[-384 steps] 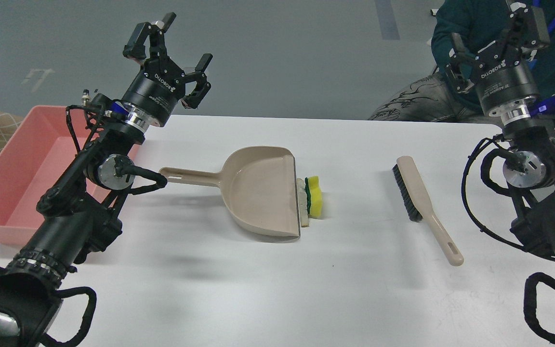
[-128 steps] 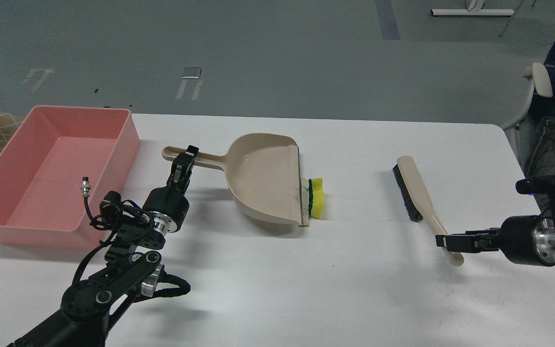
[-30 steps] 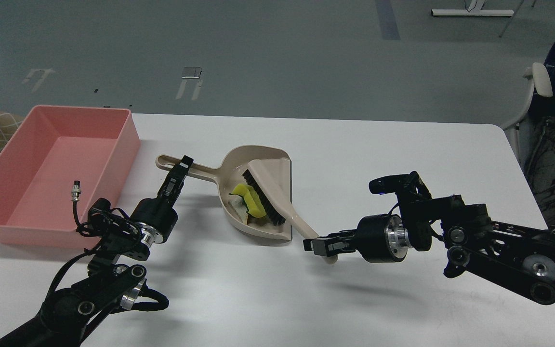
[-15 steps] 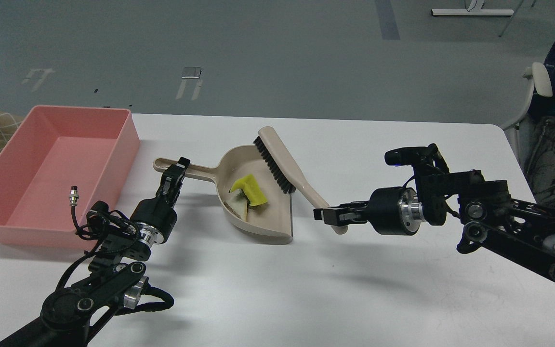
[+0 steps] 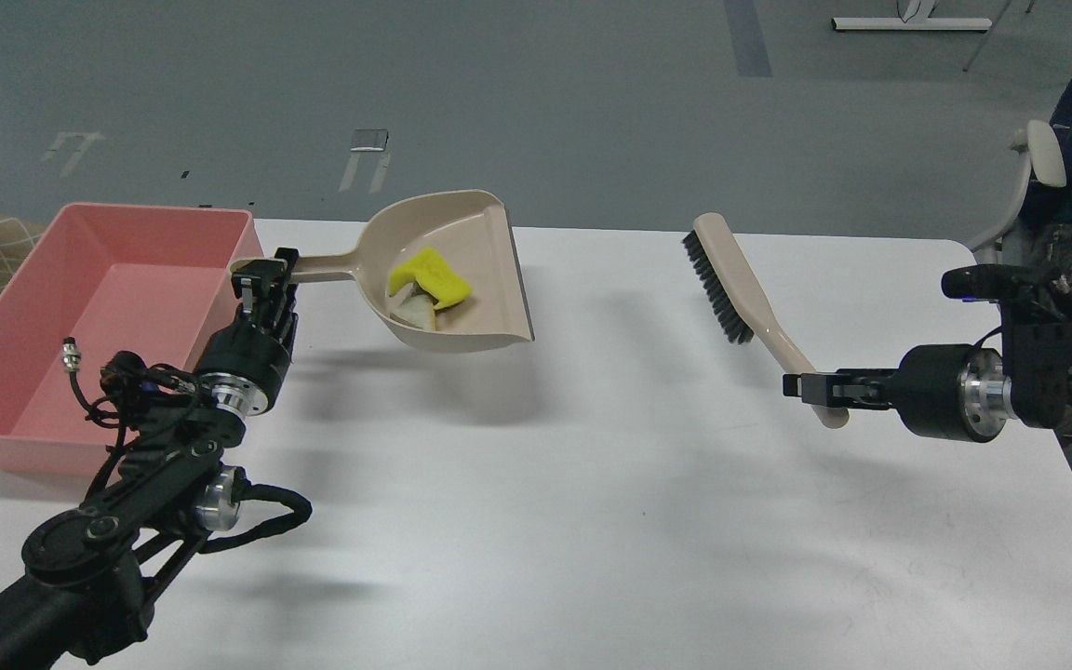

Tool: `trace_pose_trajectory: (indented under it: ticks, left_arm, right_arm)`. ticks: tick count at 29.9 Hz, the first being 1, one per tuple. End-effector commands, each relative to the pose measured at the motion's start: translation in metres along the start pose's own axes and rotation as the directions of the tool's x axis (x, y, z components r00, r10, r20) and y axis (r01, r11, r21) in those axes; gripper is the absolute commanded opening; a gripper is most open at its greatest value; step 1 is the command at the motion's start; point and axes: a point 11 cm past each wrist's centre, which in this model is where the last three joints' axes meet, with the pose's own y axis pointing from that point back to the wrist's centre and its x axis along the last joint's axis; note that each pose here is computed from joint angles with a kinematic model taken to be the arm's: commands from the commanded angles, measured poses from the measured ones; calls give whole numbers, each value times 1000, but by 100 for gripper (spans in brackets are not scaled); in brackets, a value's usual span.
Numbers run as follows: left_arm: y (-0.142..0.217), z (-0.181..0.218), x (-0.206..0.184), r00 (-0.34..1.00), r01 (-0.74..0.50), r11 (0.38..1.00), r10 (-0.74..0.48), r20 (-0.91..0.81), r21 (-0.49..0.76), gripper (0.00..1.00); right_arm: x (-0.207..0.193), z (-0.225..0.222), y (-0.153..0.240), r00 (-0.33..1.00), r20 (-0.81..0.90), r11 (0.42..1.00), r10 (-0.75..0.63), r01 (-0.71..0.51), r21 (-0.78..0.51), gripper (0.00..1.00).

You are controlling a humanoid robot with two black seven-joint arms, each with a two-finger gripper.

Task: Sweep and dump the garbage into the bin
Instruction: 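Lift the dustpan with the left gripper over the pink bin, then tilt the dustpan to dump the contents into the pink bin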

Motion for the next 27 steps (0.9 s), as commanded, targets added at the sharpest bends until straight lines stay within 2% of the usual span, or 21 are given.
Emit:
trace_pose_trajectory:
  ticks: [1,6,8,12,22,27]
  left_arm:
    - [-7,31,21,999,6,999,-4,48,-44,0]
    - [-11,69,60,995,8,996,2,104,-90,0]
    - [-10,88,89,993,-9,994,22,119,-108,0]
    - [-3,106,126,989,-33,993,49,142,-115,0]
    - [47,101,258,952,-271,962,270,145,-12,0]
    - [65,104,301,925,-323,946,320,206,-21,0]
  right_arm:
    - [-9,7,2,1000,18,1000,-15,15,-11,0]
    - [-12,5,1,1000,18,1000,-20,20,-2,0]
    - [-12,4,1,1000,16,1000,-21,21,1,0]
    - [-16,4,0,999,22,1000,-28,28,3,0]
    - [-21,3,-3,999,30,999,-36,36,11,0]
    - [-23,1,-4,999,29,999,-41,41,15,0]
